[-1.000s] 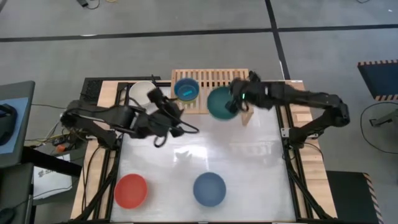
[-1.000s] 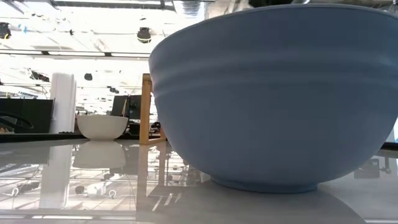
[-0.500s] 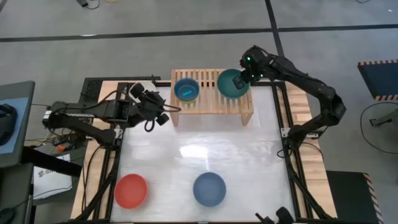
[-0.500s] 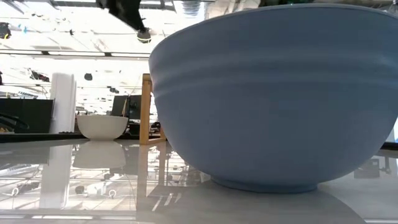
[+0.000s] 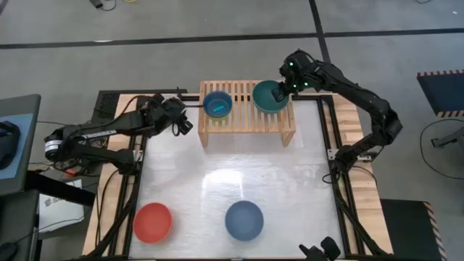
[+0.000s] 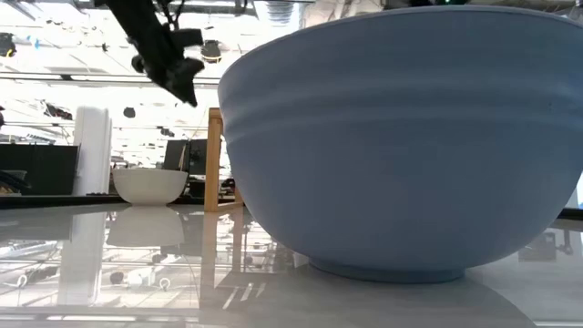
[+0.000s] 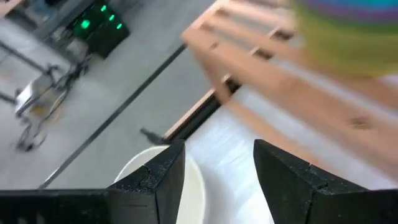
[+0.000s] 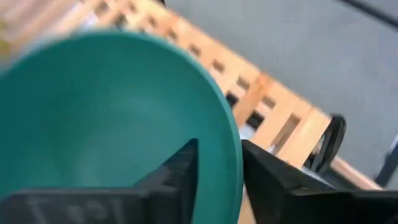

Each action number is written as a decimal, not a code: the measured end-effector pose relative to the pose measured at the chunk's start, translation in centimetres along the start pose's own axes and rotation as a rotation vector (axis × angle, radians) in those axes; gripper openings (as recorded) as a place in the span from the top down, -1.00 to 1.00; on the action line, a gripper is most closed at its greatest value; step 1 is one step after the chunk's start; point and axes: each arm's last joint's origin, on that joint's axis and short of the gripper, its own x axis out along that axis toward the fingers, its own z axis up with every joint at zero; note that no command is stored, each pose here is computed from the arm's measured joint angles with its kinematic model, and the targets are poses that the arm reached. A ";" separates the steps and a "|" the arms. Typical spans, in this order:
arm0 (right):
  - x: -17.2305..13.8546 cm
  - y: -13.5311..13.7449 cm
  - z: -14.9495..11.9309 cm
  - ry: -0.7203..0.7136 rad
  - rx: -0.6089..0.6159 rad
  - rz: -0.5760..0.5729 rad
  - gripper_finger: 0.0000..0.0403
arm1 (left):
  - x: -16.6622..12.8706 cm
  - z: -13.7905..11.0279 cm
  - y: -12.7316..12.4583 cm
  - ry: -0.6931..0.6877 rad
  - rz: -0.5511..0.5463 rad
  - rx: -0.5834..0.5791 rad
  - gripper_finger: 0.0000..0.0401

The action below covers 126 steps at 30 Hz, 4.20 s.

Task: Place and stack bowls onto a shelf
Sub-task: Put the large dark green bowl on the shelf, then stack the large white bowl on top of the large dark green bowl on the shelf

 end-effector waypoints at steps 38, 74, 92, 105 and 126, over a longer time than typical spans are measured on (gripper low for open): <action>-9.2 1.3 -8.7 -0.237 -0.032 0.124 -0.23 | 15.1 -6.8 2.5 0.634 -0.143 -0.047 0.41; -10.8 6.7 -6.7 -0.468 -0.130 0.393 -0.23 | -8.8 -1.3 -3.0 -0.206 -0.020 0.923 1.00; -13.5 20.0 -7.1 -0.811 -0.717 0.233 -0.23 | -7.5 3.2 -16.4 -0.180 0.413 1.337 1.00; -11.1 23.9 -5.9 -0.790 -0.800 -0.108 -0.23 | -7.2 4.8 -19.8 -0.179 0.408 1.411 1.00; -9.6 22.6 -5.3 -0.701 -0.796 -0.098 0.32 | -8.4 3.3 -20.6 -0.195 0.349 1.677 1.00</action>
